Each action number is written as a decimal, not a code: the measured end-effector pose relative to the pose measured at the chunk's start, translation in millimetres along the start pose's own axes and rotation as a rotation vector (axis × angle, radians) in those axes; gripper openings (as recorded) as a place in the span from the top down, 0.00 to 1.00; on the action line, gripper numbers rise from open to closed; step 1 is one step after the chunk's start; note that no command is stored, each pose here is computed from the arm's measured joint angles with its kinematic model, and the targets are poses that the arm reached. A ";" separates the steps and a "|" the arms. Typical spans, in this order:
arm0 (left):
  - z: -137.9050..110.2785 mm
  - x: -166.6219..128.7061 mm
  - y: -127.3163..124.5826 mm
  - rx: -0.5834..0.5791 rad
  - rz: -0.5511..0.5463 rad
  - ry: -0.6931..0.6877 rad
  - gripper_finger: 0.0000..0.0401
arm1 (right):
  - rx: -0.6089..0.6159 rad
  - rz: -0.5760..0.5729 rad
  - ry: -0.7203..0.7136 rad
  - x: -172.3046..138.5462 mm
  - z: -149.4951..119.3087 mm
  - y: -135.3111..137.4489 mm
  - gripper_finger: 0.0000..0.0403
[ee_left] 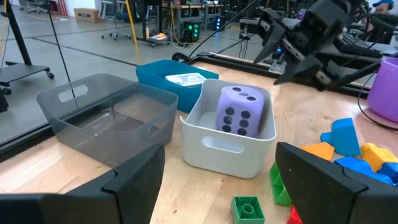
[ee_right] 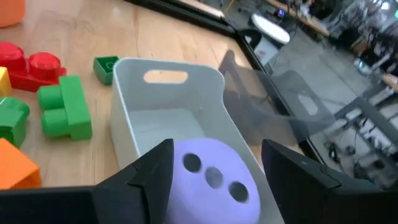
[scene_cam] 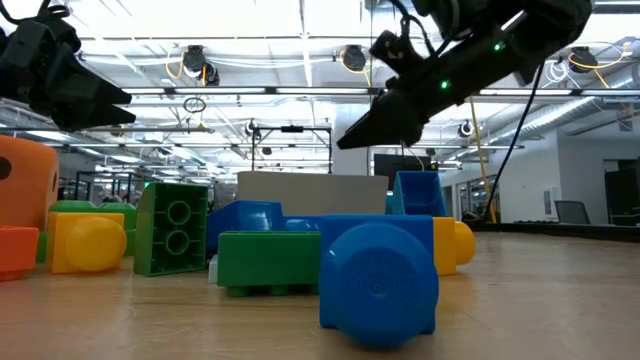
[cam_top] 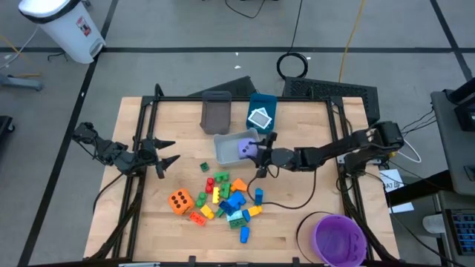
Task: Pick & Place Toys
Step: Adjust the gray bin
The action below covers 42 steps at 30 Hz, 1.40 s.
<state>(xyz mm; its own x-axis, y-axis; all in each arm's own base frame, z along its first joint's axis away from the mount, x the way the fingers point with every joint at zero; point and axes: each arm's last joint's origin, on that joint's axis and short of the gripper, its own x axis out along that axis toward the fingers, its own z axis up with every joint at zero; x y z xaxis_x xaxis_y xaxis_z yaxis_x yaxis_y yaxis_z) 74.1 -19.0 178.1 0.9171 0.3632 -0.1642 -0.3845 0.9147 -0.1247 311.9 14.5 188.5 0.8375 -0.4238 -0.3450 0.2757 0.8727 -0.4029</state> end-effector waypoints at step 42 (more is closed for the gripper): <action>0.0 0.0 0.0 0.000 0.000 0.000 0.23 | -0.044 0.241 0.247 -2.2 -26.8 -6.6 0.84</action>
<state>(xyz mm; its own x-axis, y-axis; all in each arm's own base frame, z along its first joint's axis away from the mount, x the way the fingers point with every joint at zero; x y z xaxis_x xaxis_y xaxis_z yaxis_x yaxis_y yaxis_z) 74.1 -19.0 178.1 0.9172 0.3629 -0.1642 -0.3843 0.9148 -0.1248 295.6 3.2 169.2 0.7351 -0.2577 -0.6271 0.0594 0.9459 -0.3191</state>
